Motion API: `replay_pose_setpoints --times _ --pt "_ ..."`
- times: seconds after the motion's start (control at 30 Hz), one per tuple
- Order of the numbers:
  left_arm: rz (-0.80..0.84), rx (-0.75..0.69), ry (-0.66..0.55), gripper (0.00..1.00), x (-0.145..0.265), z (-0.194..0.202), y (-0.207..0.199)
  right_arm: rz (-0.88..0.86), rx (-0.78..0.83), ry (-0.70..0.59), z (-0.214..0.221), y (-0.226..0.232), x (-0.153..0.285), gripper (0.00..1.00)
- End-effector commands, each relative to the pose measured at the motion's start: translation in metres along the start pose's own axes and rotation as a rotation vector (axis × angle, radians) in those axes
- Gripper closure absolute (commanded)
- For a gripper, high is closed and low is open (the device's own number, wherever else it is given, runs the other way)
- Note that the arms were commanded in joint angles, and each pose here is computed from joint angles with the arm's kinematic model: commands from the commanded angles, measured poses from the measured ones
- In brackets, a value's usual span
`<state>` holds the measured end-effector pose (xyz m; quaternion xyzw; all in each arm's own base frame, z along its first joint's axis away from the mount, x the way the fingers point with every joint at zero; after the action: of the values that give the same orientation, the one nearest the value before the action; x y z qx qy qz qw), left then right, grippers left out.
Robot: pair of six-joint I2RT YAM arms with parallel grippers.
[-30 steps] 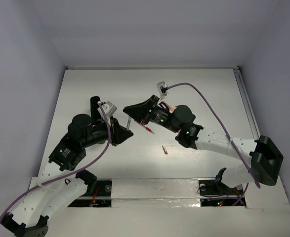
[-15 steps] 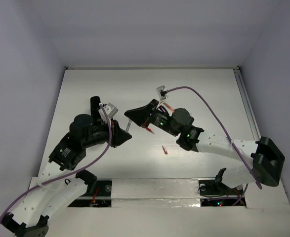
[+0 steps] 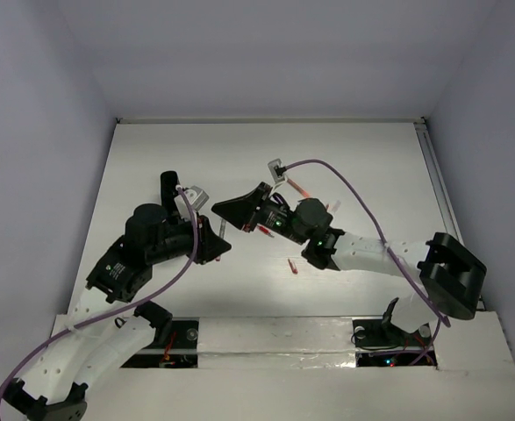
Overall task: Sort the stationery into containers
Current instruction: Close the pen cap on the pen.
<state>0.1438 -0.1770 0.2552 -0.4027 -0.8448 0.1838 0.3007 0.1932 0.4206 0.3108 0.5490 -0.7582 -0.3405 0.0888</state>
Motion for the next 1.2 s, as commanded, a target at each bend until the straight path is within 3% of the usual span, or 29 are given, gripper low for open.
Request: replay_pose_setpoints --times 0.0,0.33,0.8,1.17 --pt "0.106 -0.236 -0.705 1.0 0.054 -0.159 -0.062 -0.06 -0.197 0.659 0.163 0.007 0.07 1.0" --pt "0.092 -0.254 -0.707 1.0 0.052 -0.161 -0.06 0.038 -0.173 0.672 0.17 -0.006 0.092 1.0" --pt "0.055 -0.112 -0.653 1.0 0.029 -0.126 -0.028 -0.031 -0.189 0.577 0.152 0.001 0.043 1.0" --pt "0.014 -0.092 -0.652 1.0 0.03 -0.123 -0.02 -0.072 -0.177 0.613 0.157 0.004 0.049 1.0"
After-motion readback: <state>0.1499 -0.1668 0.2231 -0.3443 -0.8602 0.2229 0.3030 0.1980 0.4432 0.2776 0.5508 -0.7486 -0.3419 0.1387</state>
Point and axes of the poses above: each gripper's point midway between its finger pads, its own x axis back along the fingers, its own y axis along the line the jaws close on, z = x × y, the point moved 2 cm from there along x, back along the fingers, and after that the axes turned 5 degrees about x, right-handed, at the moved point
